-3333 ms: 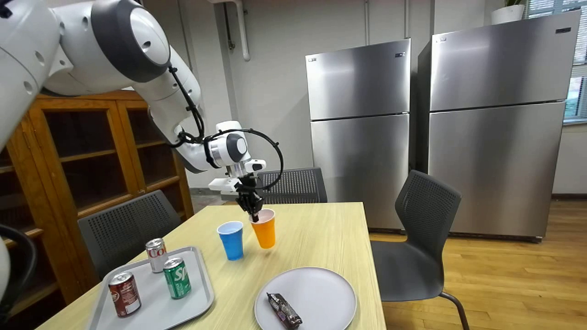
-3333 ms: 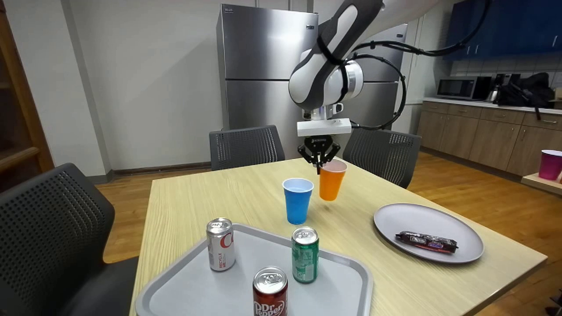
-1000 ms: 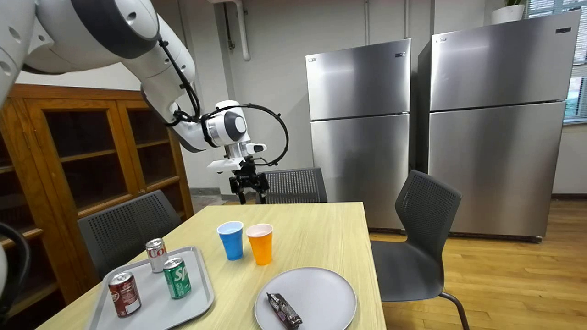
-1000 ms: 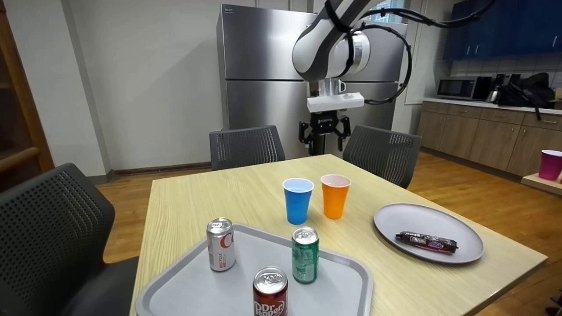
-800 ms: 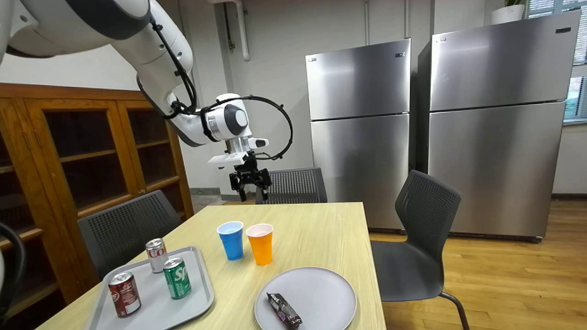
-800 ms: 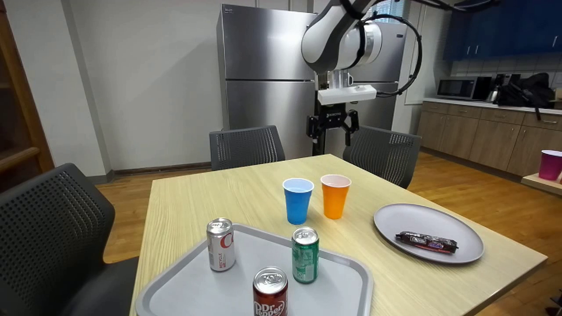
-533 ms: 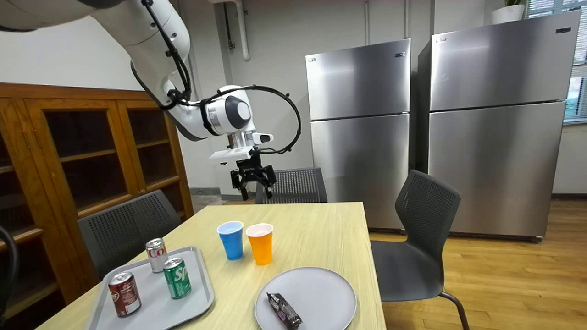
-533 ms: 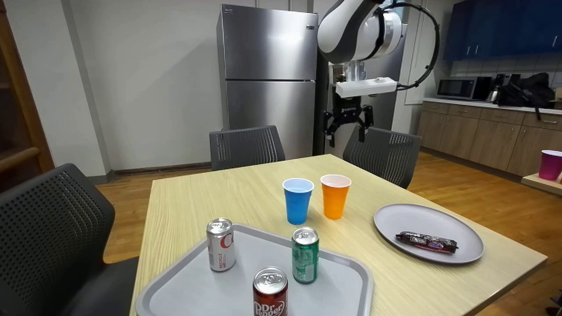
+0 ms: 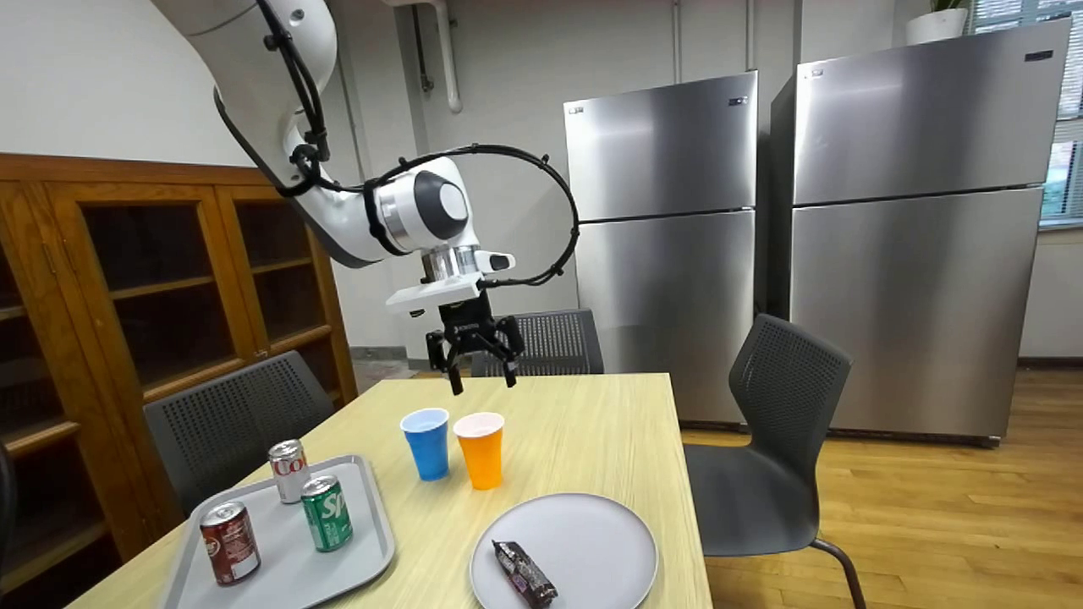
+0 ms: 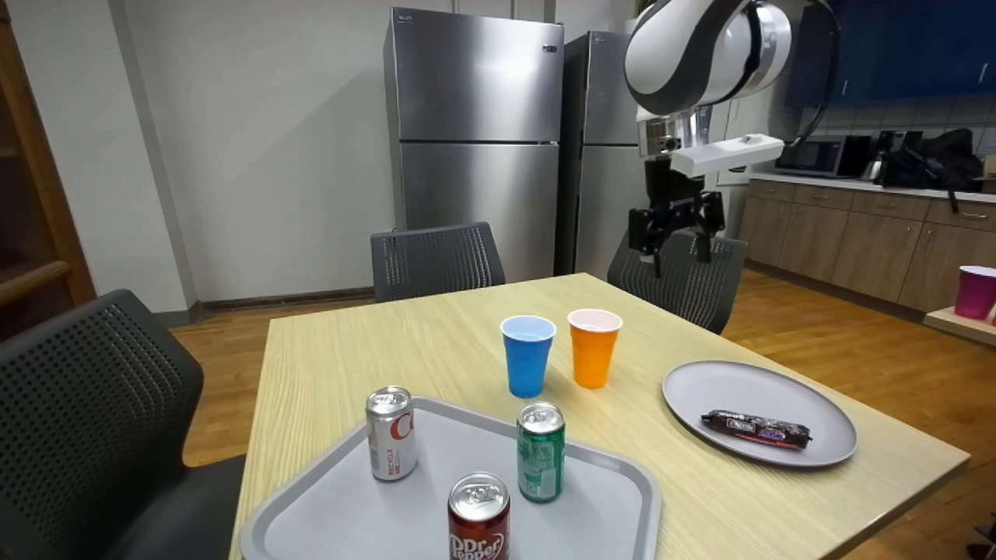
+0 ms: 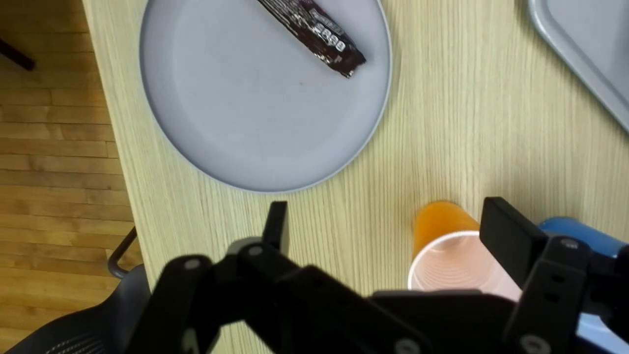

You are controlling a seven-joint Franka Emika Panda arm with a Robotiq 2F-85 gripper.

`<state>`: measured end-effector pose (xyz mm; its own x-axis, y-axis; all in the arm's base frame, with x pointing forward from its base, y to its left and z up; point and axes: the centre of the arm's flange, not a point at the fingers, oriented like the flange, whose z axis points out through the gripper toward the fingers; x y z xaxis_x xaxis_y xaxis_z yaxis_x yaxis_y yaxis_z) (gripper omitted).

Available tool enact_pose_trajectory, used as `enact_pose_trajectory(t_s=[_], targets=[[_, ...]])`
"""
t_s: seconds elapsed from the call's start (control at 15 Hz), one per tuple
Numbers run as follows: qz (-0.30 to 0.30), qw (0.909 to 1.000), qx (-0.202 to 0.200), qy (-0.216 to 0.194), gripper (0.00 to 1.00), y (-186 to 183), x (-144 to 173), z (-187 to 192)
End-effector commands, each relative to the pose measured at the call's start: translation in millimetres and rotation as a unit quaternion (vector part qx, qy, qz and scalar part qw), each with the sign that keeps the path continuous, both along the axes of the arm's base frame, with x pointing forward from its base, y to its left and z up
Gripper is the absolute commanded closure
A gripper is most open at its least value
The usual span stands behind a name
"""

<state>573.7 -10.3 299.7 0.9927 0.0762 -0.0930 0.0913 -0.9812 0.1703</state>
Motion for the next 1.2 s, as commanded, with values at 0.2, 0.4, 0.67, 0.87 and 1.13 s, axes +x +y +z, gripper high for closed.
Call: enact_pose_trajectory(t_s=[0.2, 0.4, 0.67, 0.87, 1.13], targets=[[0.064, 0.9977, -0.008, 0.022, 0.00, -25, -60, -13], [0.094, 0.9949, -0.007, 0.036, 0.00, -31, -76, -29], [0.119, 0.9913, 0.002, 0.056, 0.00, -38, -88, -55], [0.130, 0.9890, 0.005, 0.069, 0.00, -43, -93, -69], [0.156, 0.9841, 0.007, 0.085, 0.00, -47, -95, -85]])
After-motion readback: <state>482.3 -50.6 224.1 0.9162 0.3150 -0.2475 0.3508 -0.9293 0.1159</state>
